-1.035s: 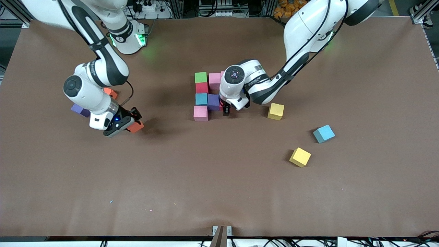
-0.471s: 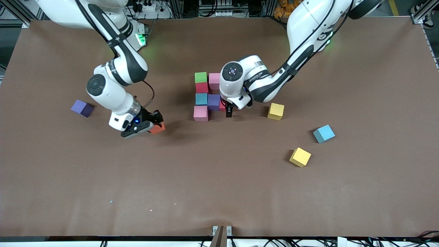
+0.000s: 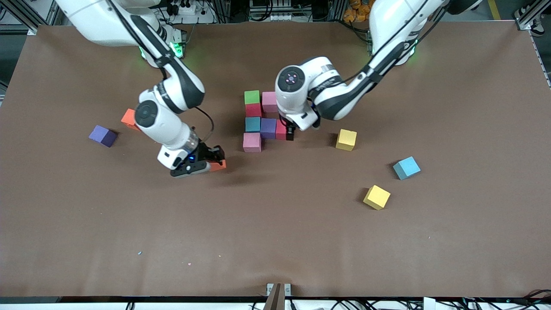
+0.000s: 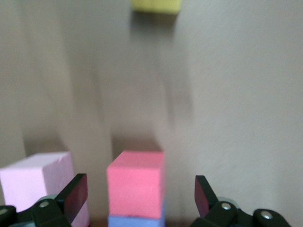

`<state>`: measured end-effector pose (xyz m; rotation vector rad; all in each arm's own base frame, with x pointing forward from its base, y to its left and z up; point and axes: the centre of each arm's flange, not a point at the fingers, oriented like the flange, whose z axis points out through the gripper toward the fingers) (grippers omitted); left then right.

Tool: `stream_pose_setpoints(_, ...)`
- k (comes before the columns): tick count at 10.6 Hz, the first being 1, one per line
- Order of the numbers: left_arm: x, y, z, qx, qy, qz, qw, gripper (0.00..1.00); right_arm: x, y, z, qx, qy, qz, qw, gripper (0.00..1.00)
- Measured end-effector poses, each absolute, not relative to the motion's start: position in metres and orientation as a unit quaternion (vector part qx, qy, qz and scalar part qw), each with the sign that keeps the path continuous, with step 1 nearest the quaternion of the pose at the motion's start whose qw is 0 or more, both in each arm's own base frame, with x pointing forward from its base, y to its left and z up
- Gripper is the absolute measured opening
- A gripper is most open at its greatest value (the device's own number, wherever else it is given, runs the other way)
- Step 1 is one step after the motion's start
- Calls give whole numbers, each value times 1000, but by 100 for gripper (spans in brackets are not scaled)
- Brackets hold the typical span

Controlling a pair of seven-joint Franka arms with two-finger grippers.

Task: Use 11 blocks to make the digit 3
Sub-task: 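Reach the left gripper to the yellow cube while the right gripper lowers orange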

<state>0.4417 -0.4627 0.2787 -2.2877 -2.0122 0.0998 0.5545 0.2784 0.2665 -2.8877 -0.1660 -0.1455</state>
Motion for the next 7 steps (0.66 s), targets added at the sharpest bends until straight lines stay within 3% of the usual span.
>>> stream_pose_setpoints(7,578,-301,295,-849,-526,39,13,100,555,374,236,-992,23,-47,114,57)
